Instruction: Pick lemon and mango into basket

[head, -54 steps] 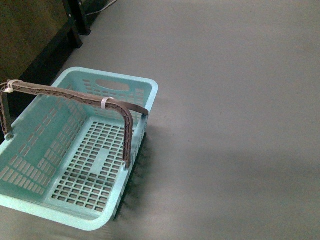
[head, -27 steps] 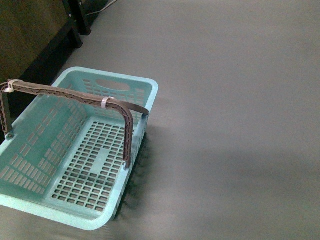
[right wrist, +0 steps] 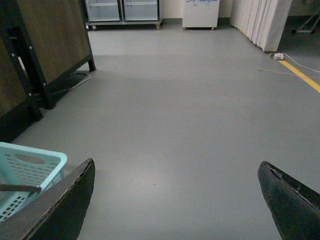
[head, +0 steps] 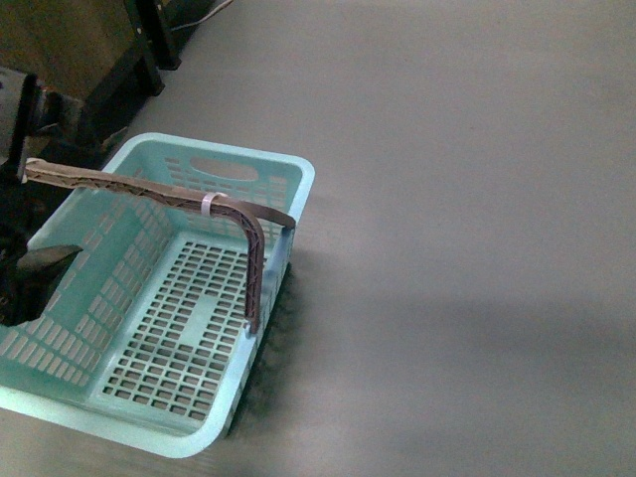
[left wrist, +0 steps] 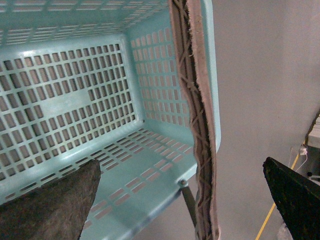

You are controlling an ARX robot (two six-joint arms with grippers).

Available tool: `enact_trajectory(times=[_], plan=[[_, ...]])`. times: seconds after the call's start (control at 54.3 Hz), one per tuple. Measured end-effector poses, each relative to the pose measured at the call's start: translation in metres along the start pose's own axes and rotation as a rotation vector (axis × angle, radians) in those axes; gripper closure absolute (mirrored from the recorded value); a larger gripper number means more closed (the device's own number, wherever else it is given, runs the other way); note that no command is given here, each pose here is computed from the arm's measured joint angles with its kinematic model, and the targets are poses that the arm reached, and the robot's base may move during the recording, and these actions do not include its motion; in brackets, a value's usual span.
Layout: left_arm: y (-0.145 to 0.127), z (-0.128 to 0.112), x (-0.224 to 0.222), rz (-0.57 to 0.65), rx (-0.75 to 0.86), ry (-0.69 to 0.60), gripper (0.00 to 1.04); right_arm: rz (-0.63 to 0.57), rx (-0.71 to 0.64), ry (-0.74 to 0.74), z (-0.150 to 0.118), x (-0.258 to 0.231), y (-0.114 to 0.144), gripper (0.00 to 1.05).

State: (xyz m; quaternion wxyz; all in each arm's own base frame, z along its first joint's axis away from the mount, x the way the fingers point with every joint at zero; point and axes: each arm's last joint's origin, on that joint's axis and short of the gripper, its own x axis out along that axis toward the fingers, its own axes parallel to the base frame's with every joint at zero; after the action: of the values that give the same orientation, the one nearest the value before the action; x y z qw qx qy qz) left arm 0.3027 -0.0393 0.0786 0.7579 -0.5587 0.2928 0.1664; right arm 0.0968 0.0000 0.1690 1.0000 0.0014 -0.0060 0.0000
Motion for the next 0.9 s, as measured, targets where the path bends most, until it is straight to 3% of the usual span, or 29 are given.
enact_trajectory(times=[0.35,0.736,0.902], plan=[[-0.025,-0.013,0.063,0.010,0.006,0.023,0.07,0.000,0.000,0.000,0.000,0.000,0.000,0.09],[-0.032,-0.016,0.085,0.016,-0.012,0.024,0.59,0.000,0.000,0.000,0.000,0.000,0.000,0.09],[-0.028,-0.018,0.089,0.058,-0.014,0.027,0.91,0.000,0.000,0.000,0.000,0.000,0.000,0.09]])
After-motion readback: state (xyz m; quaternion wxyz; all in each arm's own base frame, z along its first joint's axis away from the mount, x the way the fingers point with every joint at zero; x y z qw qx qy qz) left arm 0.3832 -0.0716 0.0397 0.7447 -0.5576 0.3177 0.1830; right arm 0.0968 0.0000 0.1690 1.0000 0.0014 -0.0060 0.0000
